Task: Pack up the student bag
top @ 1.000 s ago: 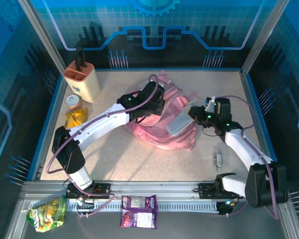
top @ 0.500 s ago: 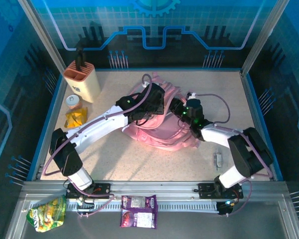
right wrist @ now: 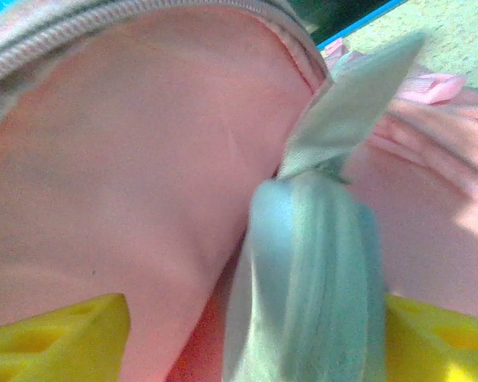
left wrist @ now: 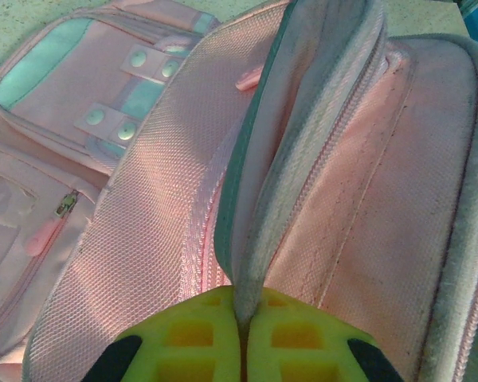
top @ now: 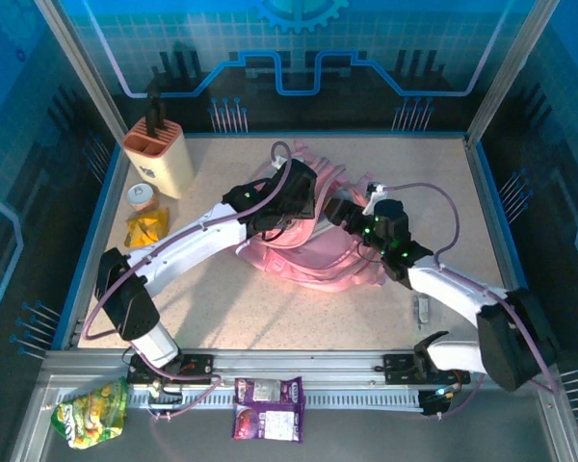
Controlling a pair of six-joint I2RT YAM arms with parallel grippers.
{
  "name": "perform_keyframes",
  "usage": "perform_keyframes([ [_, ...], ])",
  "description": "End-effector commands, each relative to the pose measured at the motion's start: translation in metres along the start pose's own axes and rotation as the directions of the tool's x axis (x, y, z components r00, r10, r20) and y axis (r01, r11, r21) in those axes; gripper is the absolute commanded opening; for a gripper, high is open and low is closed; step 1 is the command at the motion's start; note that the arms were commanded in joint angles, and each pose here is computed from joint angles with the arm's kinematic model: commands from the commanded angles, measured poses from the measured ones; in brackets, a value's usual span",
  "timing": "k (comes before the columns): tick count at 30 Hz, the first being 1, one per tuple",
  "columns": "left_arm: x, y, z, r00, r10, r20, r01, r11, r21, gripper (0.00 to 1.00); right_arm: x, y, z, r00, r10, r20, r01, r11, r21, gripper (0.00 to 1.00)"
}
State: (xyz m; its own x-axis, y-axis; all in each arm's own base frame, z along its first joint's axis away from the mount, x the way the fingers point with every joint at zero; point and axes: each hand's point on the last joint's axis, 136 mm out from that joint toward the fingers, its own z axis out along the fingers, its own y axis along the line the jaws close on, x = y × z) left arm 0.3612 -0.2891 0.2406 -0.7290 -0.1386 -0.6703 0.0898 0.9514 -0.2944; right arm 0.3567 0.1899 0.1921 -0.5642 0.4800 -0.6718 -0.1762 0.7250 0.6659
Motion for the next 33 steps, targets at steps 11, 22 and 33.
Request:
perform_keyframes([
  [11, -0.029, 0.002, -0.024, 0.991, -0.064, 0.115, 0.060, 0.997, 0.039, 0.00, 0.062, 0.000, -0.002, 0.937, -0.140, -0.322, 0.121, 0.990, -0.077, 0.57],
  [22, -0.030, -0.001, -0.023, 0.991, -0.073, 0.113, 0.068, 0.997, 0.047, 0.00, 0.080, 0.023, 0.031, 0.911, -0.163, -0.378, 0.105, 0.980, -0.170, 0.49],
  [33, -0.023, -0.003, -0.017, 0.991, -0.100, 0.088, 0.095, 0.994, 0.060, 0.00, 0.069, 0.014, 0.039, 0.922, -0.104, -0.374, 0.070, 0.992, -0.103, 0.58],
])
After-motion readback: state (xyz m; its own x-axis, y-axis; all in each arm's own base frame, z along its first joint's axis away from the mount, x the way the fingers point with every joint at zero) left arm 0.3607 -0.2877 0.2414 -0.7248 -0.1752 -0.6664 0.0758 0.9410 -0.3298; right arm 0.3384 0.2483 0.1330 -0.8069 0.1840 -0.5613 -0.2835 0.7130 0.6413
